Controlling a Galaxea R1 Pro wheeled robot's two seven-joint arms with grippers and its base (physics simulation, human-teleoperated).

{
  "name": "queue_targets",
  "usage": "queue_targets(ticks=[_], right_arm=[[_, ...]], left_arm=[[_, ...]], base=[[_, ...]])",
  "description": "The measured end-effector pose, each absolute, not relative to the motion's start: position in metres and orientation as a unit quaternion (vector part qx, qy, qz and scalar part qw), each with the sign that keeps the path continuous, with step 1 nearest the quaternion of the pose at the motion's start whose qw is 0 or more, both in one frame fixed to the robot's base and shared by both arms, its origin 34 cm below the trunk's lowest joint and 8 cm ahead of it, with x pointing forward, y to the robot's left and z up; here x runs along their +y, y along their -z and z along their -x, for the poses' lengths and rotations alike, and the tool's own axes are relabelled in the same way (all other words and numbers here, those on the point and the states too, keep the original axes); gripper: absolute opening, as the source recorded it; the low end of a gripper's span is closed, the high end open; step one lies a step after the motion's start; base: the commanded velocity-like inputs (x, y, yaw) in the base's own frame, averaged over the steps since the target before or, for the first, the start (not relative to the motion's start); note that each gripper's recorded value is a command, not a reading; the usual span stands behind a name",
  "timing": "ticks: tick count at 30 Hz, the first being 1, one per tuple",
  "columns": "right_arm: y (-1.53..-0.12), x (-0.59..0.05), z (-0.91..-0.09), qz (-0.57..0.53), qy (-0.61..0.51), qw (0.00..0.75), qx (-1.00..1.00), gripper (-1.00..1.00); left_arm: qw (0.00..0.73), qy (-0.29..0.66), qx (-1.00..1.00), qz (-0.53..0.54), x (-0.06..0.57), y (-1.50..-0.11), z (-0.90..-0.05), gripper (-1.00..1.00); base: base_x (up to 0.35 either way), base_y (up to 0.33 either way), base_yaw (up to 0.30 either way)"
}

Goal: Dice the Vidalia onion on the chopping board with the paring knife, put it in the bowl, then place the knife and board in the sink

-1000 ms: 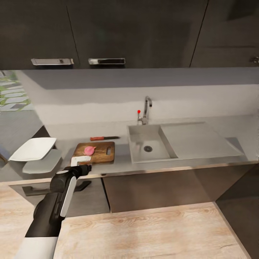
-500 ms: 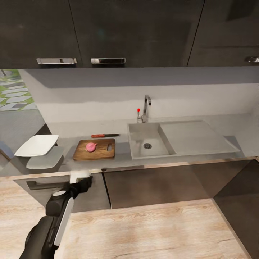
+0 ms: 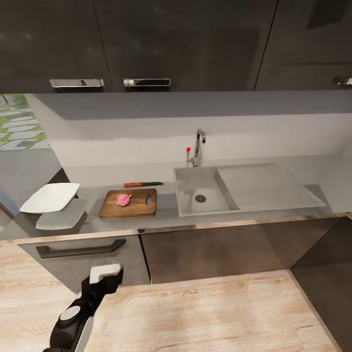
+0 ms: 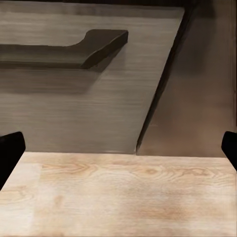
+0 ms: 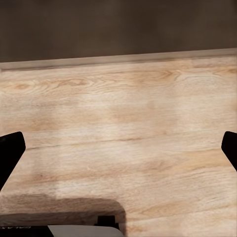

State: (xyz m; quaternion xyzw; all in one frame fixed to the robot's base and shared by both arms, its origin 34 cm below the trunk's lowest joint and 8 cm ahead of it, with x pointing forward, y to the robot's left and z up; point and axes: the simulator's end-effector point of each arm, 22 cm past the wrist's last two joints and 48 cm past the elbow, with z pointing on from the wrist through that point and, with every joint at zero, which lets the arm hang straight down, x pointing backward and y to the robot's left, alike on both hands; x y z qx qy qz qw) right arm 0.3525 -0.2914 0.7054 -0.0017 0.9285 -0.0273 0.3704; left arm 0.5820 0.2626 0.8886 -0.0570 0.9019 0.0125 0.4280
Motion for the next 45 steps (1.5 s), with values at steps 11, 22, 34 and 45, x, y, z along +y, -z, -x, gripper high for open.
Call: queue_targets(ticks=[11, 22, 34, 45], right_arm=[[-0.707, -0.291, -0.354, 0.001, 0.026, 0.375, 0.927, 1.00], [-0.721, -0.284, -0.375, 0.001, 0.018, 0.399, 0.917, 1.00], [-0.745, -0.276, -0.406, 0.004, 0.006, 0.437, 0.899, 1.00], [-0.745, -0.276, -0.405, -0.001, 0.008, 0.437, 0.899, 1.00]], left_arm=[[0.460, -0.006, 0.887, 0.042, 0.266, -0.851, -0.471, 1.00], [0.478, -0.021, 0.878, 0.037, 0.278, -0.803, -0.401, 1.00], [0.424, -0.034, 0.904, 0.037, 0.285, -0.741, -0.309, 1.00], [0.404, -0.037, 0.913, 0.039, 0.287, -0.731, -0.292, 1.00]], base=[[0.000, 0.000, 0.000], [0.000, 0.000, 0.000], [0.000, 0.000, 0.000], [0.016, 0.008, 0.000]])
